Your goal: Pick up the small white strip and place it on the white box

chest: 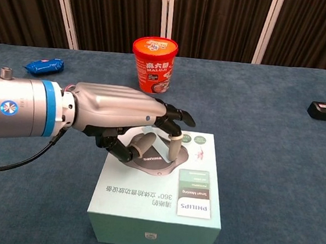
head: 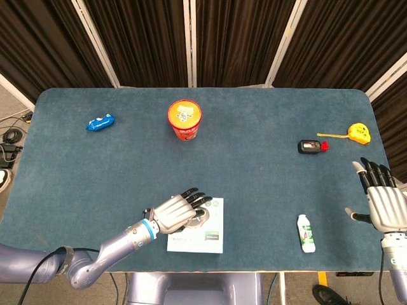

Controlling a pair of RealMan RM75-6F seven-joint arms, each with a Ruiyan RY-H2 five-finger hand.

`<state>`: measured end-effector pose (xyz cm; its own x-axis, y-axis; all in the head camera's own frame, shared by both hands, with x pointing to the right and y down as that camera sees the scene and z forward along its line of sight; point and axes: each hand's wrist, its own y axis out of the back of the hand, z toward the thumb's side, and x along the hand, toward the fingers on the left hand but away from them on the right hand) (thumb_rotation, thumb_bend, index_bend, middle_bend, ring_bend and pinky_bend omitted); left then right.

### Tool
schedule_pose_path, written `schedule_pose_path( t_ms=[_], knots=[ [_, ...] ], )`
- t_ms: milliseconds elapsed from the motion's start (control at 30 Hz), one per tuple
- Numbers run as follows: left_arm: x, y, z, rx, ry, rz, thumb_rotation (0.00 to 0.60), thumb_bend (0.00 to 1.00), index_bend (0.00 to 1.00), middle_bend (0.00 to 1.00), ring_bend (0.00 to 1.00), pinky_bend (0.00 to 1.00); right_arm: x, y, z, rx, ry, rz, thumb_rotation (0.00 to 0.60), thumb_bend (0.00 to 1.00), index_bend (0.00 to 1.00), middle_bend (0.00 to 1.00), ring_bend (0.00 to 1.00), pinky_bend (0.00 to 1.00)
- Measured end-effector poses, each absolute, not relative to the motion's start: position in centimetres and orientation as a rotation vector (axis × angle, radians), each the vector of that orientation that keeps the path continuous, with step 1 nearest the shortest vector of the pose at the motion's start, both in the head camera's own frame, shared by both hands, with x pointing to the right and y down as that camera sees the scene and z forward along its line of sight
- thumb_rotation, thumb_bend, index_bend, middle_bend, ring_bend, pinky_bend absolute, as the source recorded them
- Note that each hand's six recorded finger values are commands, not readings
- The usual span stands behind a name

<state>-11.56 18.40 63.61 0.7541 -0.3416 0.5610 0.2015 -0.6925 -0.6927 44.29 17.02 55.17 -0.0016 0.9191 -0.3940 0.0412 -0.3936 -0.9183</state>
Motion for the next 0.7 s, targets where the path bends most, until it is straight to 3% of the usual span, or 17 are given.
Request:
schedule_pose_path(
  t_ms=[700],
  knots=[
    [-11.1,18.8,63.8,-2.159,0.101,-0.878,0.6,0.93,0.35,0.0,0.0,0.0,44.6,16.9,54.8,-1.526,-1.044,1.485,0.6,0.0,0.0,0.0,0.0,0.0]
  ],
)
